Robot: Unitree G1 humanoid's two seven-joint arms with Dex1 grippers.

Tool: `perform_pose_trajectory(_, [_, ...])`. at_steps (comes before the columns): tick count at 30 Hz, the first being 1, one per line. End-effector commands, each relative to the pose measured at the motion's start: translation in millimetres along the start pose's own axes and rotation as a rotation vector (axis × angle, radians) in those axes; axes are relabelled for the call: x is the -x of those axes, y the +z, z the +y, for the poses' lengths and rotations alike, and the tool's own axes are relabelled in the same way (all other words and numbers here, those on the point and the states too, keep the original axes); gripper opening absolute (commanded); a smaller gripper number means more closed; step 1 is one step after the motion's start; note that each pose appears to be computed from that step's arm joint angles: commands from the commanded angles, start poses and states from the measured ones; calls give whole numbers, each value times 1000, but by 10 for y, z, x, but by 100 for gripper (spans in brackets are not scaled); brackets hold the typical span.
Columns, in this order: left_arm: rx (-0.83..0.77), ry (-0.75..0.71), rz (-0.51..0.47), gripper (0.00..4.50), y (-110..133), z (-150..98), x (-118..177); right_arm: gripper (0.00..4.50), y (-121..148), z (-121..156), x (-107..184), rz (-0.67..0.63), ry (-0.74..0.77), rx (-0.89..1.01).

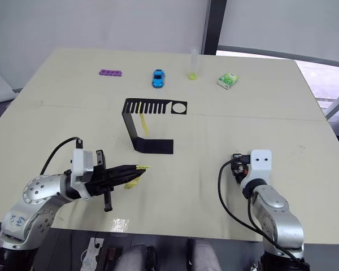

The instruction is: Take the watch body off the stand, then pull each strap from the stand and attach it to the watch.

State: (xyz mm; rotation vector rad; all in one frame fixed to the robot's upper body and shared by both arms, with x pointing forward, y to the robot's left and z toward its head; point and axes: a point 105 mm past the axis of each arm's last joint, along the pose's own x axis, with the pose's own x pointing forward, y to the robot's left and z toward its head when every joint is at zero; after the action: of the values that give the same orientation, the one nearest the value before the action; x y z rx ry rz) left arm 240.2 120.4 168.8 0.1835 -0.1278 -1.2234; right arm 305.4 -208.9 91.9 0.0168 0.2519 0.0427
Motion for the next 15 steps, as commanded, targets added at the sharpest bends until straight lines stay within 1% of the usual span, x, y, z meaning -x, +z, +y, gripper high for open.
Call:
perform_pose_trajectory(1, [-47,-13,-31,0,96,-17,-25,152,-172,1,-5,64,8,-27])
perform_pose_trajectory(3, [-48,-15,-31,0,97,-17,-30,152,-122,25,-6,40,29,-29])
perform_pose_trajectory(7, [-59,-14,-33,0,109,-9,-29,152,166,132,34,-81,149,-11])
perform_pose_trajectory(9, [-76,-10,-31,0,127,3,-16,152,337,183,101,-134,248,35])
perform_pose_trajectory(10, [-104,-1,-26,0,150,30,7,152,422,222,149,-153,321,45])
perform_pose_trajectory(12, [-152,14,-15,0,189,84,53,152,540,290,234,-170,448,54])
perform_pose_trajectory(15, [-301,-11,79,0,169,126,138,152,580,477,389,-91,689,-5])
